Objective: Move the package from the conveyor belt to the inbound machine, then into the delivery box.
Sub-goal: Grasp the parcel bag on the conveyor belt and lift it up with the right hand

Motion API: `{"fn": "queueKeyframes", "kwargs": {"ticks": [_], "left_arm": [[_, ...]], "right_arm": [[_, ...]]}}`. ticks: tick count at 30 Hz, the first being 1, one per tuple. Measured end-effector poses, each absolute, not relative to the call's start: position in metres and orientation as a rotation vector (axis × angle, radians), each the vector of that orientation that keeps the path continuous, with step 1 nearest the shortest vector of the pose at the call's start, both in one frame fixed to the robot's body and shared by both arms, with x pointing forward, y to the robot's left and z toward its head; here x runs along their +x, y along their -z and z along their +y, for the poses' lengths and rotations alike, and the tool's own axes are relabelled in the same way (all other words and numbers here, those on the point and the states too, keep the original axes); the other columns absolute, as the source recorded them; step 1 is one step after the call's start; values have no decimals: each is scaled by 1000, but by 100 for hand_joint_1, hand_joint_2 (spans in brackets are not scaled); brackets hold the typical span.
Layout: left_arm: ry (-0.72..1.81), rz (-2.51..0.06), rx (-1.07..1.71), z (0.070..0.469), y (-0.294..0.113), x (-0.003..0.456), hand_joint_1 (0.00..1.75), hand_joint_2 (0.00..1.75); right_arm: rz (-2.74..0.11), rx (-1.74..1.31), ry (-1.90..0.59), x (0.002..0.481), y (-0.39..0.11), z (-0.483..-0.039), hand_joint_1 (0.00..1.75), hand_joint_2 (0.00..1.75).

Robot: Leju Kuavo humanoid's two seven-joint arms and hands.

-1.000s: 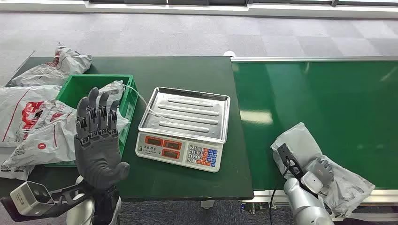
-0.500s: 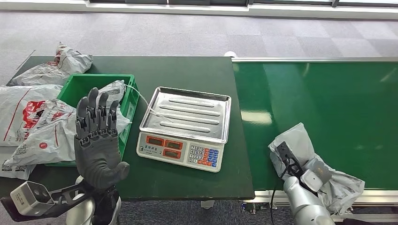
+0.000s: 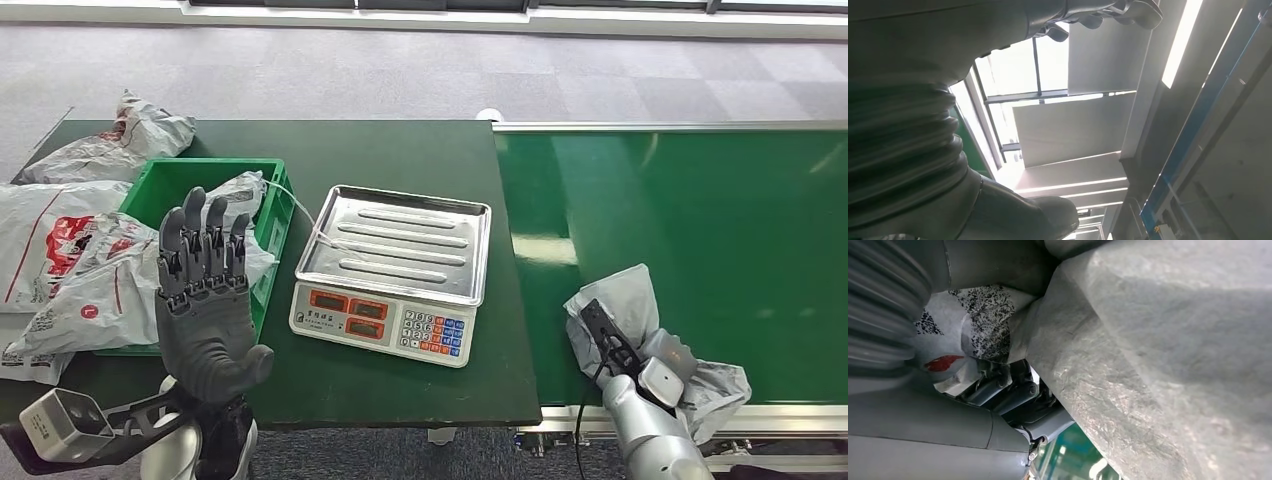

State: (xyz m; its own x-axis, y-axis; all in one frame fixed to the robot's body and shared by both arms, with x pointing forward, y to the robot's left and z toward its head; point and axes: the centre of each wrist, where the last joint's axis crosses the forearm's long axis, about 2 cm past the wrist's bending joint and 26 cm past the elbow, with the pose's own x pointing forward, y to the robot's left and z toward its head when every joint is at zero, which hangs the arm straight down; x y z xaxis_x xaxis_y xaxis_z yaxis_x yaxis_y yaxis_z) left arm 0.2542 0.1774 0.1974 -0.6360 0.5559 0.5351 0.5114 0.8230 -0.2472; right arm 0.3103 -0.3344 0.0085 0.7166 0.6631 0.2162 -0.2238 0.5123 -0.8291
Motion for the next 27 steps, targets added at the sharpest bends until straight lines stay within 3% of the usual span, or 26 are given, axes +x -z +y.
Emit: {"fn": "queueKeyframes", "kwargs": {"ticks": [5,27], "left_arm": [[-98,-2393,-761,179,-196,254,0,175],[-130,-2396,-719,182,-193,253,0,175]], "right_arm": [[-686,-962,-571,310,-17,-327,175,175],[-1350,-1438,-249,313,-201,-281,175,175]]}}
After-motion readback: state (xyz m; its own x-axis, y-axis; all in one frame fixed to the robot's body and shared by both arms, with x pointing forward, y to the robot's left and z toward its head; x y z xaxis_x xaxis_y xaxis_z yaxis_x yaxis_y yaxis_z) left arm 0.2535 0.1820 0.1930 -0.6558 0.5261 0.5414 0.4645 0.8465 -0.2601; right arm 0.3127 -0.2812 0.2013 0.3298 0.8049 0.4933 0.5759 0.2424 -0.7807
